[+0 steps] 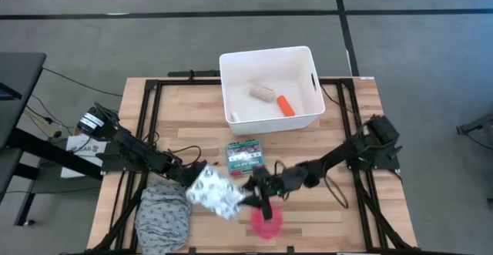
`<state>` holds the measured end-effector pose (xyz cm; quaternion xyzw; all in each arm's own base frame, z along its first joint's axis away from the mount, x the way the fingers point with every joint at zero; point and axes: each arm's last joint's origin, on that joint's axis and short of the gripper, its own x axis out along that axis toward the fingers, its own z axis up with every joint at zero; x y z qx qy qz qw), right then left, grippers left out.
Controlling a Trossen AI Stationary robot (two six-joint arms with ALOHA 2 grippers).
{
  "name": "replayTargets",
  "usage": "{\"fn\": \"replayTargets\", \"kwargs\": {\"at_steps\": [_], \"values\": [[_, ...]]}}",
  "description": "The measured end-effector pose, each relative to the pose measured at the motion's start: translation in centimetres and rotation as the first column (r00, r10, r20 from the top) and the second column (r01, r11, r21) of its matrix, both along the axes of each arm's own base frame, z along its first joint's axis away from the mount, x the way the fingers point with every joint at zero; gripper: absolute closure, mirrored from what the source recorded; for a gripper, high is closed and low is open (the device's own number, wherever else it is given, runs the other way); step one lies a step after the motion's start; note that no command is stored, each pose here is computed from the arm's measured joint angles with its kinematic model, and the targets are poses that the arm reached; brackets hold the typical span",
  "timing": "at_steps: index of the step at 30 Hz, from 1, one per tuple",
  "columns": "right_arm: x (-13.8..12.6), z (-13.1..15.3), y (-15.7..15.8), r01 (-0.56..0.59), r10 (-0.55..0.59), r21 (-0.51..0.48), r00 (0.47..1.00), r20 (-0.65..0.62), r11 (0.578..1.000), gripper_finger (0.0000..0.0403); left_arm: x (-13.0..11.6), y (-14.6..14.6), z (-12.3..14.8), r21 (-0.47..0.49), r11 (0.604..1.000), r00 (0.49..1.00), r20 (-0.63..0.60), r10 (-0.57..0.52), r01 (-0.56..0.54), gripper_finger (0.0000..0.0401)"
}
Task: Pick & place medical supplies in basket/bin
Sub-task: Put the mailer bag into the white bin
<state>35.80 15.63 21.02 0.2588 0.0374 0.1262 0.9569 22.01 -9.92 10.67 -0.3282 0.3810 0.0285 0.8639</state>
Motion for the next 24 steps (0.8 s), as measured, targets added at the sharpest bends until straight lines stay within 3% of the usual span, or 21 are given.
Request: {"fn": "replayTargets", "kwargs": {"at_steps": [4,7,10,14,16,18,24], "values": [[-0.4,4.2,-3.3,0.138,-0.120,-0.131,0.984,0.134,0.982,0.0236,0.0,0.0,0.0,0.008,1.000,1.000,0.004,0.008,-0.008,0.0250],[-1.5,7.4,-6.4,0.313,-0.273,-0.244,0.944,0.183,0.918,0.0234,-0.1,-0.1,0.0,0.016,1.000,1.000,0.007,0.006,-0.006,0.0250],[-3.2,9.6,-10.0,0.538,-0.522,-0.357,0.840,0.148,0.764,0.0236,-0.2,-0.3,0.0,0.042,0.999,1.000,0.016,0.003,-0.003,0.0250],[-5.8,10.5,-14.7,0.699,-0.792,-0.500,0.609,0.042,0.511,0.0237,-0.3,-0.4,0.0,0.072,0.997,1.000,0.025,0.003,-0.005,0.0250],[-7.0,10.4,-16.8,0.720,-0.853,-0.526,0.521,-0.019,0.452,0.0237,-0.2,-0.4,0.0,0.081,0.997,1.000,0.029,0.010,-0.012,0.0250],[-7.7,9.7,-18.9,0.724,-0.877,-0.524,0.469,-0.105,0.449,0.0237,-0.2,-0.3,0.0,0.089,0.996,0.999,0.033,0.021,-0.024,0.0250],[-7.9,6.0,-24.0,0.703,-0.845,-0.477,0.379,-0.376,0.528,0.0237,-0.2,-0.2,0.0,0.093,0.995,0.999,0.037,0.028,-0.031,0.0250]]}}
